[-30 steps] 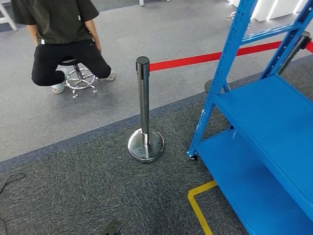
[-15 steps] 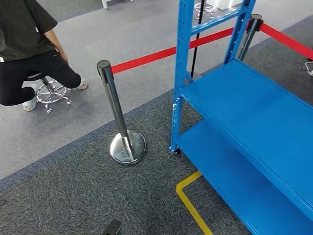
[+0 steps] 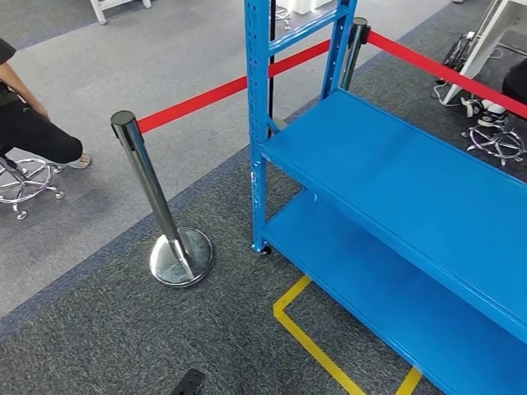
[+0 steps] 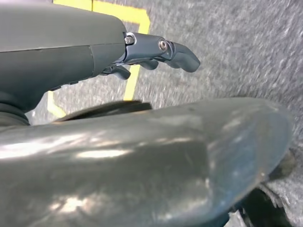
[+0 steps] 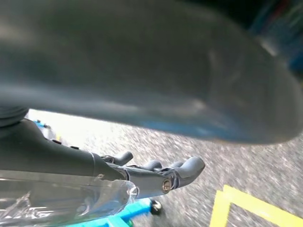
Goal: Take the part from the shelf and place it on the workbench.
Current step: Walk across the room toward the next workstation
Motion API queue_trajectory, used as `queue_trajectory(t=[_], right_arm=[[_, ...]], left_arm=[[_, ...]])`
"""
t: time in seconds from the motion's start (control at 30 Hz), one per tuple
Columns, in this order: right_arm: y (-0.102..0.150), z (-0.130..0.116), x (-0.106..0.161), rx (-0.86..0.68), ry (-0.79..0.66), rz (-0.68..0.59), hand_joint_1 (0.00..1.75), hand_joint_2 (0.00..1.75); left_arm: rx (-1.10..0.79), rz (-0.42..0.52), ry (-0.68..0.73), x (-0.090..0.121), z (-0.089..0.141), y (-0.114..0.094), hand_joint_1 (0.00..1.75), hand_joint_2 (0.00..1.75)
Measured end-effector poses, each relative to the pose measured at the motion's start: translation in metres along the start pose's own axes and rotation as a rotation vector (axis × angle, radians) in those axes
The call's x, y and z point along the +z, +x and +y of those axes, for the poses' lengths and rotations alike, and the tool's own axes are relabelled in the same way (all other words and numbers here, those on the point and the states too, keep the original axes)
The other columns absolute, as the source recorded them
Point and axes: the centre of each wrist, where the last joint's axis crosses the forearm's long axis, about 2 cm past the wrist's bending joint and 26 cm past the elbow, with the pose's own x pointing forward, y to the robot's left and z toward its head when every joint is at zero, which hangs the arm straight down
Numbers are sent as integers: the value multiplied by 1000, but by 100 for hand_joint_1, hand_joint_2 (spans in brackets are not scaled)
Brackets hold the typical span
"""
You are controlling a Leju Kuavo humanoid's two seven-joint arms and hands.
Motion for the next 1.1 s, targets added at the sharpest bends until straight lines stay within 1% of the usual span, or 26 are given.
queue_trajectory(t=[0.13, 0.27, 0.33, 0.43, 0.5, 0.6, 0.7, 0.83, 0.93, 1.1], right_arm=[[0, -3, 0, -8, 1, 1, 0, 0], [-2, -3, -1, -17, 7, 7, 0, 0], [-3, -3, -1, -35, 9, 4, 0, 0], [-5, -3, -1, -67, 16, 1, 0, 0], [-7, -3, -1, -75, 18, 3, 0, 0], [-7, -5, -2, -58, 20, 2, 0, 0], [-7, -6, -2, 10, 30, -1, 0, 0], [-3, -12, -1, 188, 36, -24, 0, 0], [-2, -15, -1, 261, 35, -27, 0, 0], [-2, -17, -1, 314, 32, -28, 0, 0]], left_arm=[[-21, 10, 24, 0, 2, -2, 0, 0], [-29, 15, 13, 0, 1, 0, 0, 0], [-38, 41, 11, 0, 1, 0, 0, 0], [-75, 114, 29, 0, 2, 0, 0, 0], [-92, 139, 37, 0, 2, 0, 0, 0], [-105, 146, 43, -1, 3, -2, 0, 0], [-96, 150, 59, -1, 4, -3, 0, 0], [-6, 154, 59, -1, 4, -2, 0, 175], [65, 132, 55, -1, 4, -2, 0, 175], [104, 125, 54, -1, 4, -5, 0, 175]])
